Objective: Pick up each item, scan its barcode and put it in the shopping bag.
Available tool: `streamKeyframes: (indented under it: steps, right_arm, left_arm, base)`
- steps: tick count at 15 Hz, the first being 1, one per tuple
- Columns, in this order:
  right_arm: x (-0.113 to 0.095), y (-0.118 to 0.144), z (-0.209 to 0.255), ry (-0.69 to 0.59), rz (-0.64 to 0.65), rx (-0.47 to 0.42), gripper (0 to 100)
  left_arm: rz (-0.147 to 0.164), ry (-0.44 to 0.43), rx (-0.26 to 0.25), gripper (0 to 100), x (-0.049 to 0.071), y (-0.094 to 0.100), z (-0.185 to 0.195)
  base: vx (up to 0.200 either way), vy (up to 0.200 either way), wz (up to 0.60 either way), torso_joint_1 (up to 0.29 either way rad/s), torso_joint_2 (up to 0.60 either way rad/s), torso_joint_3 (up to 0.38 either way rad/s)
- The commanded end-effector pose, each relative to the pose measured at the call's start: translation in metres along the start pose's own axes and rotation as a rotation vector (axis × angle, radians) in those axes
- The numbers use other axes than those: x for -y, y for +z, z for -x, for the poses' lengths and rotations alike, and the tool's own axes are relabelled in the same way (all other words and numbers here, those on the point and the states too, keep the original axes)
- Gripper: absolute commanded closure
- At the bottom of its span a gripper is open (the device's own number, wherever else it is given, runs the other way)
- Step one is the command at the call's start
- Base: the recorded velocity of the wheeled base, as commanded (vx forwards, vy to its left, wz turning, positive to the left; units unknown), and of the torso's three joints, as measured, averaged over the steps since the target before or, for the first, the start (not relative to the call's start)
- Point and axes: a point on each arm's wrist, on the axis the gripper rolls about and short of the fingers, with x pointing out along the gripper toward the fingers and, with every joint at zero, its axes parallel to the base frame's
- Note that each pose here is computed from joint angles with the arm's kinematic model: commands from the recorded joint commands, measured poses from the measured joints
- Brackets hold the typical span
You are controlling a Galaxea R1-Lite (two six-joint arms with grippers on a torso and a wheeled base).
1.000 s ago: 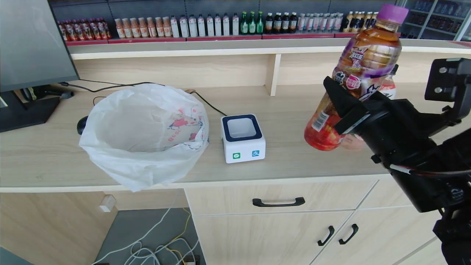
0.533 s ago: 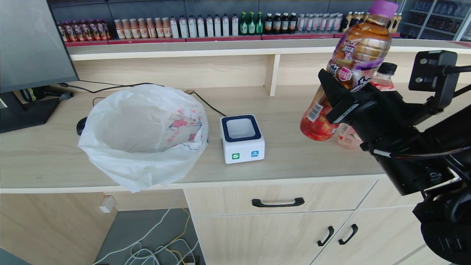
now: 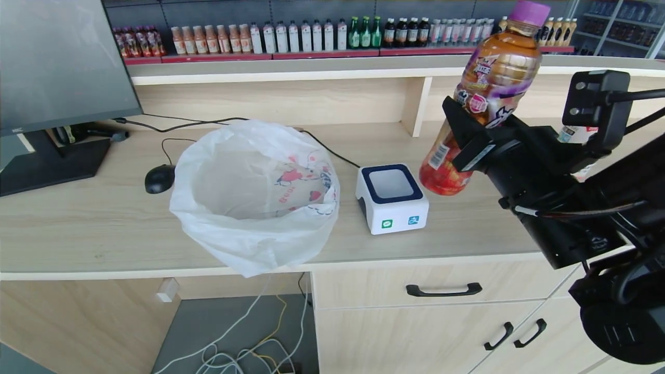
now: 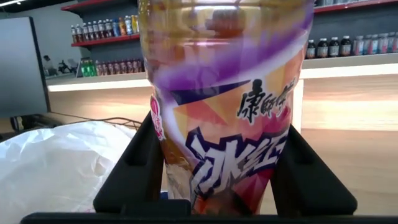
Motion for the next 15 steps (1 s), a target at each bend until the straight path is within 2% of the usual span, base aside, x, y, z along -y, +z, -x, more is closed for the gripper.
streamKeyframes:
  steps: [1,2,5,7,11,15]
  right_arm:
    - [0.000,-0.002,0.002,0.003,0.007,-0.008,100]
    - [0.000,-0.002,0.002,0.004,0.011,-0.009,100]
    - [0.000,-0.006,0.008,0.070,0.172,-0.030,100]
    - [0.002,-0.007,0.007,0.062,0.278,-0.030,100]
    - [0.001,-0.009,0.005,0.092,0.421,-0.021,100]
    - [-0.007,-0.019,-0.005,0.253,0.584,0.017,100]
  left_arm:
    - [-0.002,0.000,0.001,0,0.000,0.000,0.000]
    - [-0.002,0.000,0.001,0,0.000,0.000,0.000]
    - [-0.002,0.000,0.001,0,0.000,0.000,0.000]
    - [0.000,0.000,0.001,0,0.000,0.000,0.000]
    - [0.000,0.000,0.001,0,0.000,0.000,0.000]
    - [0.000,0.000,-0.001,0,0.000,0.000,0.000]
  base:
    - [0.000,0.000,0.00,0.000,0.00,0.000]
    - [0.000,0.000,0.00,0.000,0.00,0.000]
    - [0.000,0.000,0.00,0.000,0.00,0.000]
    - [0.000,0.000,0.00,0.000,0.00,0.000]
    - [0.000,0.000,0.00,0.000,0.00,0.000]
    - [0.000,0.000,0.00,0.000,0.00,0.000]
